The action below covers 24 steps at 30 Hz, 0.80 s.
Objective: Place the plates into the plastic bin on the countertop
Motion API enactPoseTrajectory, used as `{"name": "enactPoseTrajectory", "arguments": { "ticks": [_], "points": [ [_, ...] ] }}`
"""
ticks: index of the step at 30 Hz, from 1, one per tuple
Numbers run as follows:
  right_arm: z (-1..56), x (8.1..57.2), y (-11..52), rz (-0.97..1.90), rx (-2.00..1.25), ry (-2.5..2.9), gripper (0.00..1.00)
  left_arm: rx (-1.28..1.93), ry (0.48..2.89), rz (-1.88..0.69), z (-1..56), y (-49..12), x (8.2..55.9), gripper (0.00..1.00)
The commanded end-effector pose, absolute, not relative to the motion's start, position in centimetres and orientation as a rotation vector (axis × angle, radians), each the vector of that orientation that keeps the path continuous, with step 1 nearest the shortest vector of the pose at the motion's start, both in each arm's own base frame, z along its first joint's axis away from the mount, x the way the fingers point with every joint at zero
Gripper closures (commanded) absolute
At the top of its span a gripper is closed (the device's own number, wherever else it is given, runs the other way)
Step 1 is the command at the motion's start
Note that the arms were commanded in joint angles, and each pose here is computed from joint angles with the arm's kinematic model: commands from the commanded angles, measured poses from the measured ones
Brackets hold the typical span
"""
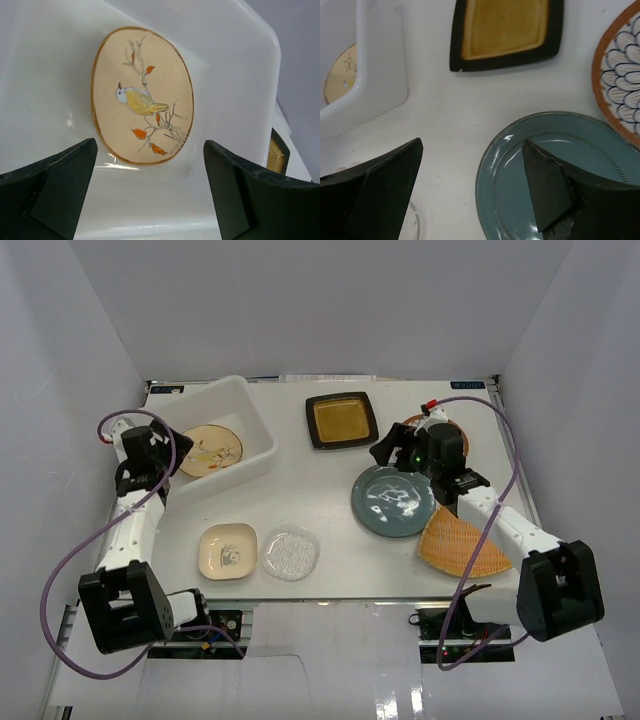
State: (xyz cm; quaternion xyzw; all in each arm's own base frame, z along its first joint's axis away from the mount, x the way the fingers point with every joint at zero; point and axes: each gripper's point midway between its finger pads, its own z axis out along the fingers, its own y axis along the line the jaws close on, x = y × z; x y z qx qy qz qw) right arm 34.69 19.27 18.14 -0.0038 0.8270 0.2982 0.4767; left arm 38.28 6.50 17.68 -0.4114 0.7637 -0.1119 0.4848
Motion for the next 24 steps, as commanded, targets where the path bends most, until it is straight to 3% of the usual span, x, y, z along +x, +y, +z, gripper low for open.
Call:
{"name": "enactPoseTrajectory", "arguments": {
  "ticks": [1, 4, 12, 16, 20, 24],
  "points": [
    [19.3, 38.4, 16.1, 0.597, 0.099, 1.978, 0.13, -0.969, 1.830, -0.198, 18.3, 7.0, 36.7, 0.02],
    [18.4, 41.1, 9.8, 0.508, 0.297, 1.970, 0.15, -0.831, 1.859, -0.383, 19.6, 3.5, 36.5, 0.02],
    [13.1, 45.1, -1.3, 0.364, 0.679, 1.995, 0.37, 0.017, 1.846, -0.872, 26.8, -13.7, 31.6, 0.02],
    [10.7, 46.3, -5.5, 0.290, 0.760, 2.034, 0.35, 0.285, 1.854, -0.991, 25.5, -18.3, 27.4, 0.04],
    [7.9, 45.9, -8.1, 0.121, 0.827, 2.112, 0.22, 0.310, 1.896, -0.992, 24.2, -18.9, 26.8, 0.06],
    [4.6, 46.7, -6.5, 0.214, 0.788, 2.215, 0.22, 0.314, 1.910, -1.017, 24.3, -19.1, 26.6, 0.06]
  ]
}}
